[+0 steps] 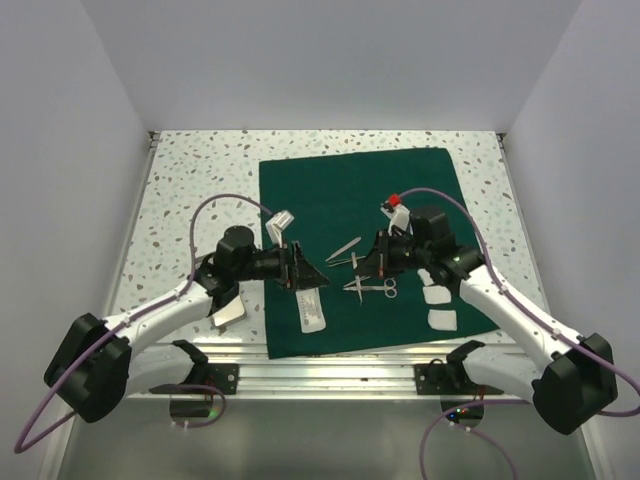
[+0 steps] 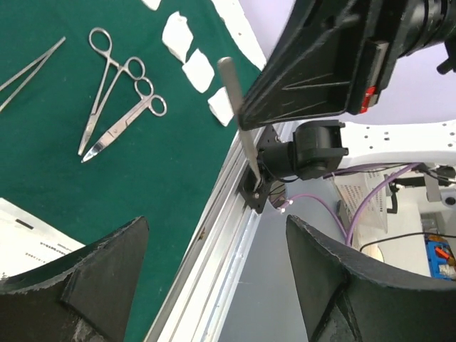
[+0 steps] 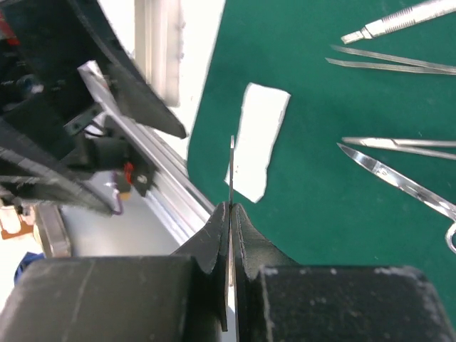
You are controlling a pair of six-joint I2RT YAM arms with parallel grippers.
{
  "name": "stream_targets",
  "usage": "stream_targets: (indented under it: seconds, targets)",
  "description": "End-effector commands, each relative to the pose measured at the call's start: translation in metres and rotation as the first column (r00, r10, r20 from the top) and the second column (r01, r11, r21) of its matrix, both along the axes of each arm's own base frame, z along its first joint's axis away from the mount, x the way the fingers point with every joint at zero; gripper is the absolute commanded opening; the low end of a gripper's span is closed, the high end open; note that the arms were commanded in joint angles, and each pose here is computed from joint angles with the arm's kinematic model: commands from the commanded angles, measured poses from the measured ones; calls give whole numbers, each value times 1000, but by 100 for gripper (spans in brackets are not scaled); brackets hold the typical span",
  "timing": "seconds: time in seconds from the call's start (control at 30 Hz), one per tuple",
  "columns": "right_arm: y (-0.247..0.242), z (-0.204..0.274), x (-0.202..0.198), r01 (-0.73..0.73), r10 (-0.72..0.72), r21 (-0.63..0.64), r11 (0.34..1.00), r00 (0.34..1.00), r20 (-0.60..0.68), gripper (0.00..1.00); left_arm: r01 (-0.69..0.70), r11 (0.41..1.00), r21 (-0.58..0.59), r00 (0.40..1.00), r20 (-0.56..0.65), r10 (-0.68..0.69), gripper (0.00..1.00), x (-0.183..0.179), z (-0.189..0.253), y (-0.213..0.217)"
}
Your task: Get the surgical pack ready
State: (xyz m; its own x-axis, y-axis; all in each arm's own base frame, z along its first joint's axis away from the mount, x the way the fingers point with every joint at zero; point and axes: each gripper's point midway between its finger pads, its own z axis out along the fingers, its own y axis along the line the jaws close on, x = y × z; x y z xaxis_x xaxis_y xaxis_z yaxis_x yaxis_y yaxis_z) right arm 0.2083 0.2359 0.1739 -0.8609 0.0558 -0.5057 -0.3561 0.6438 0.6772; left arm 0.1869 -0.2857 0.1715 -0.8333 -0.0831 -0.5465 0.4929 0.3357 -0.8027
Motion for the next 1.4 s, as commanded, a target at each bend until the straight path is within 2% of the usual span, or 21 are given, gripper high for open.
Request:
stream_targets:
  seconds: [0.0, 0.07, 0.17, 0.27, 0.4, 0.5, 0.7, 0.9, 0.93, 0.97, 1.0, 1.03, 1.07, 1.1, 1.13, 1.17, 1.2, 1.23, 1.27, 1.33, 1.37]
  targets:
    - [2, -22, -4, -35, 34, -12, 999, 999, -33, 0, -3, 1000, -29, 997, 73, 5, 83, 6, 16, -17]
    - [9, -21, -12, -46, 50, 68, 997, 997, -63, 0, 27, 999, -36, 996, 80, -24, 83, 0, 14, -28]
    - [17, 4, -10, -69, 67, 155, 986, 998, 18, 0, 60, 997, -43, 996, 66, -57, 81, -9, 7, -39]
    - [16, 22, -12, -83, 74, 173, 981, 996, 55, 0, 81, 996, -43, 996, 49, -79, 77, -14, 0, -45]
    - [20, 28, -19, -100, 95, 223, 970, 995, 31, 0, 116, 984, -134, 992, 61, -109, 75, -21, 14, -51]
    - [23, 30, -24, -109, 107, 261, 959, 994, 22, 0, 126, 982, -141, 991, 53, -119, 73, -22, 15, -59]
    - [26, 37, -28, -110, 111, 322, 940, 994, 15, 0, 162, 973, -164, 987, 31, -159, 63, -28, 14, -71]
    - [29, 37, -26, -104, 110, 339, 935, 994, 1, 0, 170, 965, -198, 985, 14, -171, 39, -31, 15, -72]
    - [30, 36, -25, -103, 110, 338, 936, 994, -4, 0, 170, 965, -201, 985, 12, -171, 28, -31, 16, -72]
    - [31, 34, -24, -102, 112, 335, 937, 994, -9, 0, 173, 963, -207, 985, 16, -174, 23, -31, 19, -73]
    - [31, 31, -23, -101, 114, 331, 938, 993, -18, 0, 175, 962, -210, 984, 18, -175, 9, -31, 21, -73]
    - [32, 29, -21, -97, 111, 329, 939, 994, -22, 0, 177, 962, -210, 984, 16, -178, 0, -31, 21, -74]
    - [32, 30, -19, -100, 108, 323, 941, 994, -9, 0, 168, 966, -195, 985, -4, -172, 0, -30, 19, -73]
    - [30, 24, -18, -86, 99, 295, 951, 995, -28, 22, 153, 973, -174, 987, -12, -158, 0, -28, 14, -72]
    - [27, 15, -5, -33, 42, 243, 969, 999, -29, 36, 130, 979, -154, 991, -17, -135, 0, -25, 15, -69]
    - [25, 19, 4, -30, 27, 197, 980, 1000, 15, 47, 54, 997, -52, 993, -99, -59, 0, -17, -8, -63]
    - [18, 5, 4, 5, 0, 125, 992, 999, -38, 62, 5, 1000, 1, 995, -97, -5, 0, -8, -13, -53]
    - [10, 5, 26, 79, -80, 51, 996, 997, 9, 66, -39, 997, 65, 992, -116, 46, 0, -1, -23, -43]
    - [-2, -8, 30, 129, -130, -41, 991, 991, -23, 69, -118, 969, 216, 972, -177, 157, 0, 4, -50, -21]
    - [-18, -19, 50, 207, -210, -157, 966, 978, -4, 70, -234, 924, 303, 937, -184, 298, 0, 20, -59, 17]
    - [-33, -18, 66, 296, -296, -227, 928, 955, 37, 69, -323, 847, 422, 878, -200, 435, 0, 28, -82, 56]
